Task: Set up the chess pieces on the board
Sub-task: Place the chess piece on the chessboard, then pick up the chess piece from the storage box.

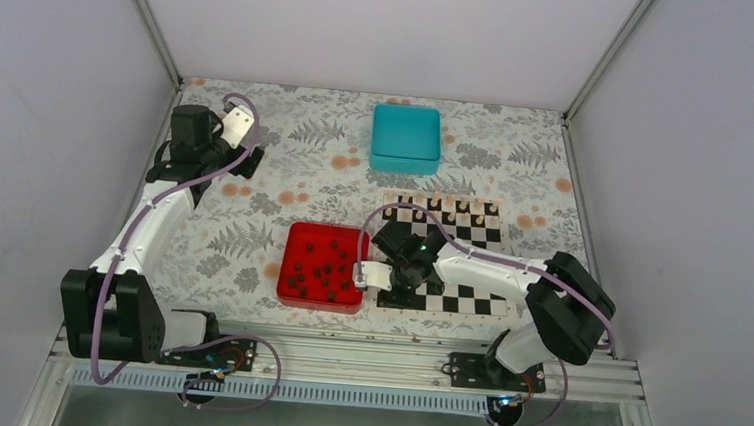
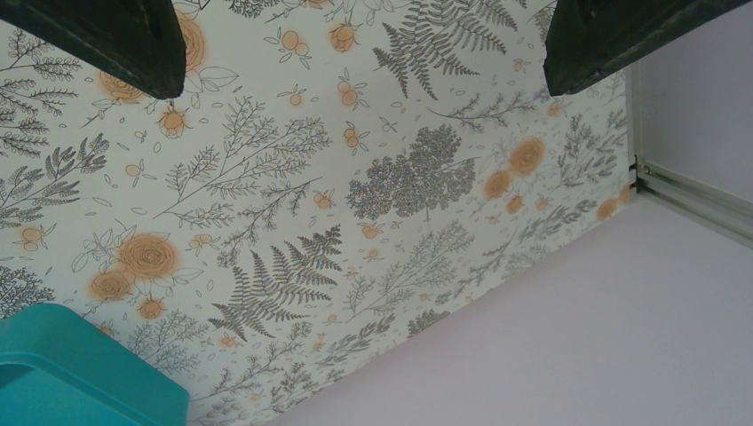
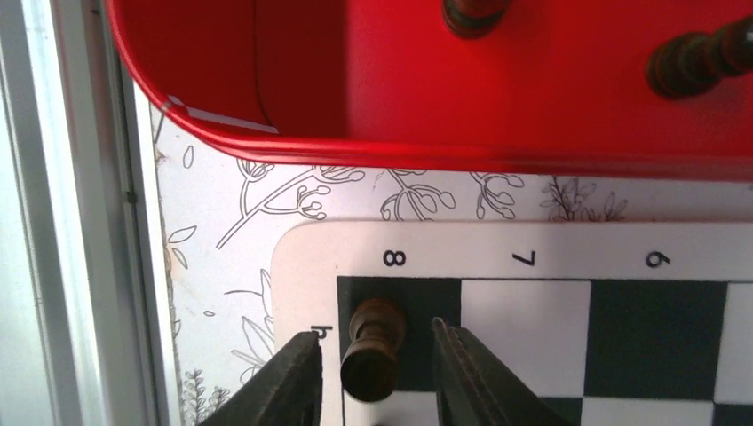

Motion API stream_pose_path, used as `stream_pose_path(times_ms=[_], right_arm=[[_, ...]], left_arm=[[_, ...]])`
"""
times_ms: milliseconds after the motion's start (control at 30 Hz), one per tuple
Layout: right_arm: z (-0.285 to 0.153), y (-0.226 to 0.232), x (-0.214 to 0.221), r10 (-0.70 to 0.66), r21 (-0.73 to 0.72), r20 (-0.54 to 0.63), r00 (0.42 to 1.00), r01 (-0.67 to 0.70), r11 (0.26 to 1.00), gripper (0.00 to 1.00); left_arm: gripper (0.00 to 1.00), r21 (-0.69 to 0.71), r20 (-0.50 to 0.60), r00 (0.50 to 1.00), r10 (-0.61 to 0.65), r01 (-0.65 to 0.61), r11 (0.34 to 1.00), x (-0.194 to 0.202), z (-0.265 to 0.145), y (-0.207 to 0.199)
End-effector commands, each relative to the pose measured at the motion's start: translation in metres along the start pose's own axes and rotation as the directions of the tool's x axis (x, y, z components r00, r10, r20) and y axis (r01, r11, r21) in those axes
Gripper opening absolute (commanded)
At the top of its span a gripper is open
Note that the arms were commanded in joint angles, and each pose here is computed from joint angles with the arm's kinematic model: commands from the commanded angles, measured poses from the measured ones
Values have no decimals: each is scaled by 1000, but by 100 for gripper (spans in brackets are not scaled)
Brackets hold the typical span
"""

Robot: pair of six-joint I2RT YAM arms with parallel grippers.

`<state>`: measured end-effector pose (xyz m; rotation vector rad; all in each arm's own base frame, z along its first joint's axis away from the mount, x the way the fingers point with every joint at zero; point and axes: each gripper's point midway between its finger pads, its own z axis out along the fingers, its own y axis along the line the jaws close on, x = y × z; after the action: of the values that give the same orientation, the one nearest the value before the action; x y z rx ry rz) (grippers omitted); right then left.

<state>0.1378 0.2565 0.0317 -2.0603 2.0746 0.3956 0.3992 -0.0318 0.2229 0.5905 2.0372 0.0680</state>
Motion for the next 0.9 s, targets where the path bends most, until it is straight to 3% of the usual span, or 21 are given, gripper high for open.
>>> stream_pose_path(times_ms=[0,400,667,867], right_arm=[[-28,-9,-20,-18,55,41,999,16,998,37],[-67,-65,-106,-115,172,103,988,96,980,47],[-25,-77,-139,-140,68,101,985,134,989,47],[-5,-68,-145,-156,-1,91,984,157,988,41]], left_arm=[[100,3,14,1000,3,-3,1000,-1,0,0],[100,-9,26,1000,11,-11,1000,-5,-4,2],[100,-25,31,999,17,-16,1000,-3,-6,3],[100,-30,36,999,18,-17,999,-3,-7,3]])
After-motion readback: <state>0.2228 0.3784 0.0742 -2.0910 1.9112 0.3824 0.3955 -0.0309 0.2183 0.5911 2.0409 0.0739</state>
